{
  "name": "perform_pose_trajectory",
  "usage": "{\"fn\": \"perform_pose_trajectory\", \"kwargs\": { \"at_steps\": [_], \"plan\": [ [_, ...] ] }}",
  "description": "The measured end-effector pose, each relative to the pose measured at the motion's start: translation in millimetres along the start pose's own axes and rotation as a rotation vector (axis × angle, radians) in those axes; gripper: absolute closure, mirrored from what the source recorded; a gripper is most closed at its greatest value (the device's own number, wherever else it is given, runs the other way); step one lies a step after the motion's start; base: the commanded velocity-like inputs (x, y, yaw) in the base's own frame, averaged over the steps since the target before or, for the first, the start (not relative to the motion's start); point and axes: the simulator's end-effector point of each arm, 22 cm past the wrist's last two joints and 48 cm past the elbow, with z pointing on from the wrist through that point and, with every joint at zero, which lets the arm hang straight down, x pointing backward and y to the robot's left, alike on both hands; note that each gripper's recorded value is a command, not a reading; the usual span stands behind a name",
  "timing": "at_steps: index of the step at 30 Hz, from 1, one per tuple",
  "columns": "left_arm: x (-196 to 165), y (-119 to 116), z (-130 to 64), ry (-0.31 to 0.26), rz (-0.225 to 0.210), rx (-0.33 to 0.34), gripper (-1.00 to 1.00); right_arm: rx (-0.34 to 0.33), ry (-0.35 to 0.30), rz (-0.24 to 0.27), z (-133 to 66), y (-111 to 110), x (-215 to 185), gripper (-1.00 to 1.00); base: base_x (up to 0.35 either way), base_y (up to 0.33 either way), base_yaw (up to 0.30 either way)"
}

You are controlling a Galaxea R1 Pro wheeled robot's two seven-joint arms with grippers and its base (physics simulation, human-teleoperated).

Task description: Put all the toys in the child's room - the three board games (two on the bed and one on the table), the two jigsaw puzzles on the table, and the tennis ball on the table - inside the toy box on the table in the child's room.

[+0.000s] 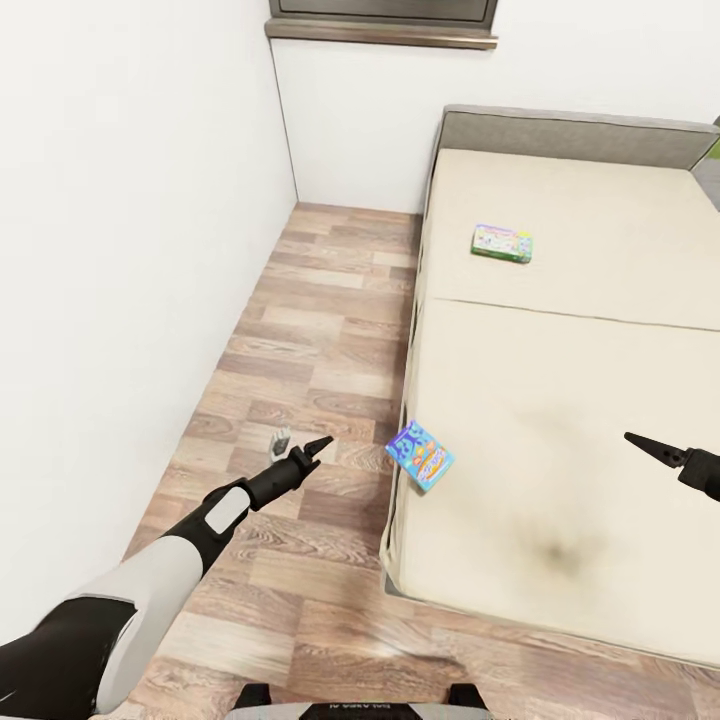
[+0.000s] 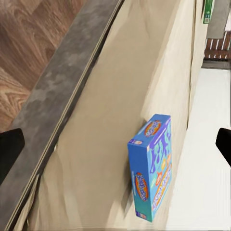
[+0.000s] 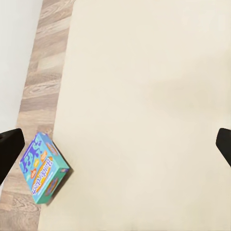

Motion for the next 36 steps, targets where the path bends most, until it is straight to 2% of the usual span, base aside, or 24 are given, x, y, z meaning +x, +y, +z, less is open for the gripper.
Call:
{"fn": "perform_pose_trajectory", "kwargs": {
  "at_steps": [13,22,36],
  "plan": [
    [9.6,0.9,1.6,0.029,0.009,0.022,-1.0,0.006,0.01,0.003,3.2,-3.6,4.4,-1.0,0.0,0.0,0.0],
    [12.8,5.4,1.0,0.035,0.005,0.013,-1.0,0.006,0.011,0.003,3.5,-4.1,4.8,-1.0,0.0,0.0,-0.009],
    [17.3,14.3,-2.2,0.037,-0.008,-0.005,-1.0,0.004,0.012,0.002,2.8,-4.2,4.1,-1.0,0.0,0.0,-0.181]
  ]
}}
